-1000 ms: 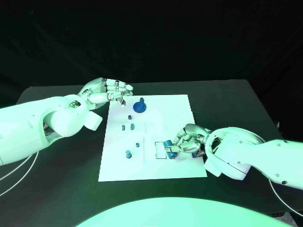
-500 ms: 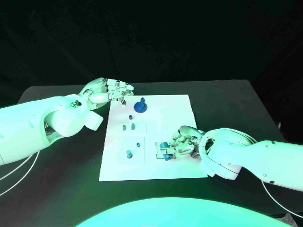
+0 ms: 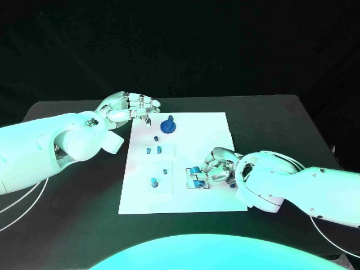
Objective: Assemble the parts on the task board
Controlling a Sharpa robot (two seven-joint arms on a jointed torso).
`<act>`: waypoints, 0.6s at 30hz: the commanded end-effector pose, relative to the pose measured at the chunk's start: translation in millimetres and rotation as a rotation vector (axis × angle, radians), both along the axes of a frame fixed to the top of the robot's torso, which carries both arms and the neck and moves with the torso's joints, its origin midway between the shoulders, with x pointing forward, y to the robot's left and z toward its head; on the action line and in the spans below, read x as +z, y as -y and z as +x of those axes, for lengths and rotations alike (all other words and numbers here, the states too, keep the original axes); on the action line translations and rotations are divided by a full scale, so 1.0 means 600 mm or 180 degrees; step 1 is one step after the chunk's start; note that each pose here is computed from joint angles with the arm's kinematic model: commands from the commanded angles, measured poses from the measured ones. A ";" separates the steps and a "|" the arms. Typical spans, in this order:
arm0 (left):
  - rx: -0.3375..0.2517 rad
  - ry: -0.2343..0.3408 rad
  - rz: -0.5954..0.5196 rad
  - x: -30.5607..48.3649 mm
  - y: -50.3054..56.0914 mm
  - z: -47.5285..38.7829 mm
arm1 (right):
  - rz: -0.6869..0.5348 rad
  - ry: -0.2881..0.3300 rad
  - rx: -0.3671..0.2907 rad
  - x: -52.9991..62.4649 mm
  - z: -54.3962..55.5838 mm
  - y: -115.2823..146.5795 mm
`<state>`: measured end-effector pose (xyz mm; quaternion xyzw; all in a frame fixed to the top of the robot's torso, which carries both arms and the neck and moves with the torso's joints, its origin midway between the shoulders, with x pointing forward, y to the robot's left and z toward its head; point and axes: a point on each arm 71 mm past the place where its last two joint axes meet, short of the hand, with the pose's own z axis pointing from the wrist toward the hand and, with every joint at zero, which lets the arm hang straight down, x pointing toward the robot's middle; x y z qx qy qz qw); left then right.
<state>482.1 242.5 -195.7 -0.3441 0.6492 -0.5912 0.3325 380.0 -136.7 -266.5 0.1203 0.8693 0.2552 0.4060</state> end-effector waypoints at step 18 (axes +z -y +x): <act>-0.0058 -0.0008 -0.0039 0.001 0.003 -0.001 | -0.0101 0.0053 0.0091 -0.002 0.003 -0.004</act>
